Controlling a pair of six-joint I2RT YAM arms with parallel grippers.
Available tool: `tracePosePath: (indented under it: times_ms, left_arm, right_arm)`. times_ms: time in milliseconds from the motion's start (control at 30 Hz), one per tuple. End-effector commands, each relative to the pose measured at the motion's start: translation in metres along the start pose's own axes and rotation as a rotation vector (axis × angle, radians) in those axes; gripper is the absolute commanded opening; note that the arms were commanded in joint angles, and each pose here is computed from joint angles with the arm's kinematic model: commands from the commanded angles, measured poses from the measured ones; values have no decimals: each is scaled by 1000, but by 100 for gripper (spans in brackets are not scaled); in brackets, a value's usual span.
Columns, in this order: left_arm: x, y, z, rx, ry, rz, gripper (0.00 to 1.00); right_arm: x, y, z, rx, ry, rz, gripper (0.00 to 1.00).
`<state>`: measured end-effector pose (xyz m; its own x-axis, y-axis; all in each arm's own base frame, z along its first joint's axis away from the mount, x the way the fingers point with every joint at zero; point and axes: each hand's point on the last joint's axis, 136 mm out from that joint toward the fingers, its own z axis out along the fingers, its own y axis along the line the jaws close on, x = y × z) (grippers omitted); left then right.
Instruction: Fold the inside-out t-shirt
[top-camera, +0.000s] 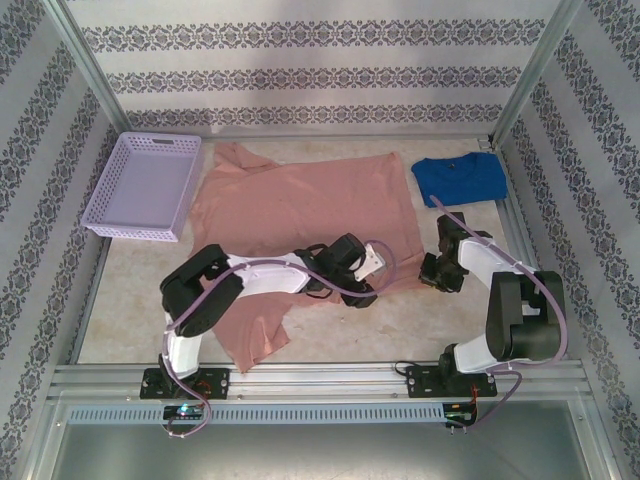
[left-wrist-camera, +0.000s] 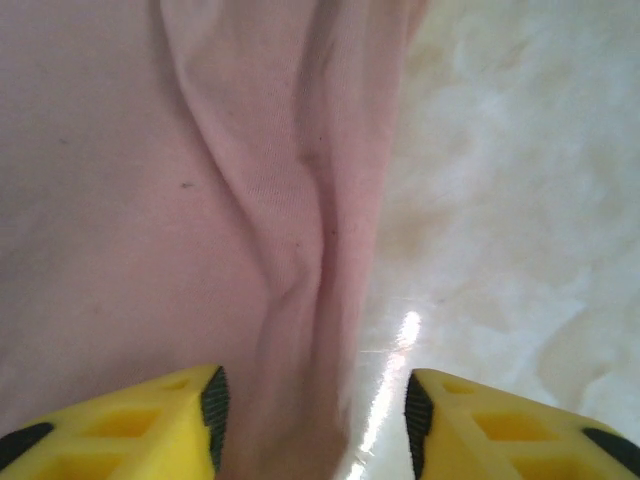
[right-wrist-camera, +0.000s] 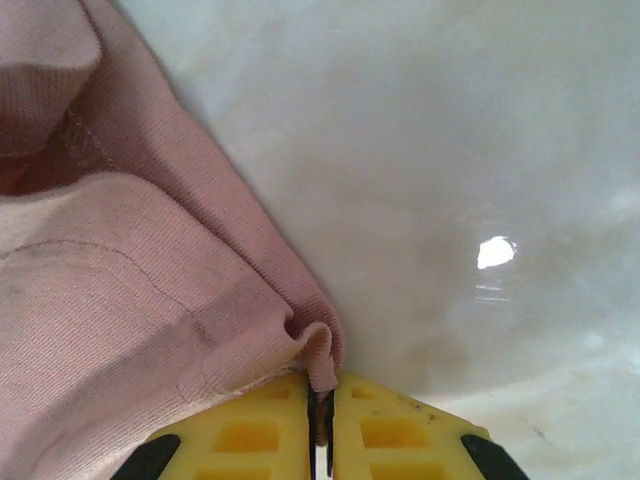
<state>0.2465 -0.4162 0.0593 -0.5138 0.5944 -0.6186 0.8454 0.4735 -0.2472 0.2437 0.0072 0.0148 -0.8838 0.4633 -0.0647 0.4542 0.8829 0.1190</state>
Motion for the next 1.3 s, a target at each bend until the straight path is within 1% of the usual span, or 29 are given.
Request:
tracePosePath:
  times_ms: [0, 67, 133, 300, 367, 433, 500, 533, 600, 667, 733, 867, 967, 1033, 1267]
  left_arm:
    - [-15, -10, -39, 22, -72, -70, 55]
    - [-10, -2, -61, 5, -91, -140, 56]
    - [3, 16, -82, -52, -88, -239, 57]
    - [57, 88, -143, -293, -50, -532, 60]
    - [77, 122, -169, -392, -62, -660, 61]
    - [89, 151, -188, -451, -98, -761, 62]
    - [95, 178, -203, -497, -144, -836, 63]
    - [97, 195, -211, -526, -171, -872, 64]
    - [97, 225, -221, -561, -215, -922, 65]
    - [97, 256, -224, -590, -235, -971, 65]
    - [98, 283, -221, -588, -249, -1017, 65]
    - [104, 330, -215, -622, -244, -1087, 66]
    - [108, 355, -208, -626, -233, -1129, 66]
    - [109, 365, -203, -624, -218, -1146, 66]
    - [118, 386, -182, -626, -133, -1151, 66]
  right_arm:
    - [7, -25, -2, 87, 7, 22, 13]
    - [6, -30, -5, 96, -6, 42, 13]
    - [5, -34, -8, 111, -20, 54, 14]
    - [1, -41, -23, 127, -93, 84, 24]
    - [-3, -35, -37, 88, -165, 86, 31]
    - [-12, -16, -58, 8, -279, 40, 37]
    - [-22, 19, -79, -94, -399, -69, 43]
    - [-27, 43, -87, -151, -450, -144, 46]
    - [-35, 84, -93, -222, -493, -252, 50]
    - [-47, 123, -86, -296, -461, -297, 52]
    - [-66, 150, -75, -343, -440, -293, 53]
    - [-110, 183, -49, -354, -441, -257, 54]
    - [-134, 196, -27, -338, -398, -203, 53]
    - [-144, 199, -14, -316, -368, -175, 51]
    - [-167, 187, 20, -260, -302, -69, 48]
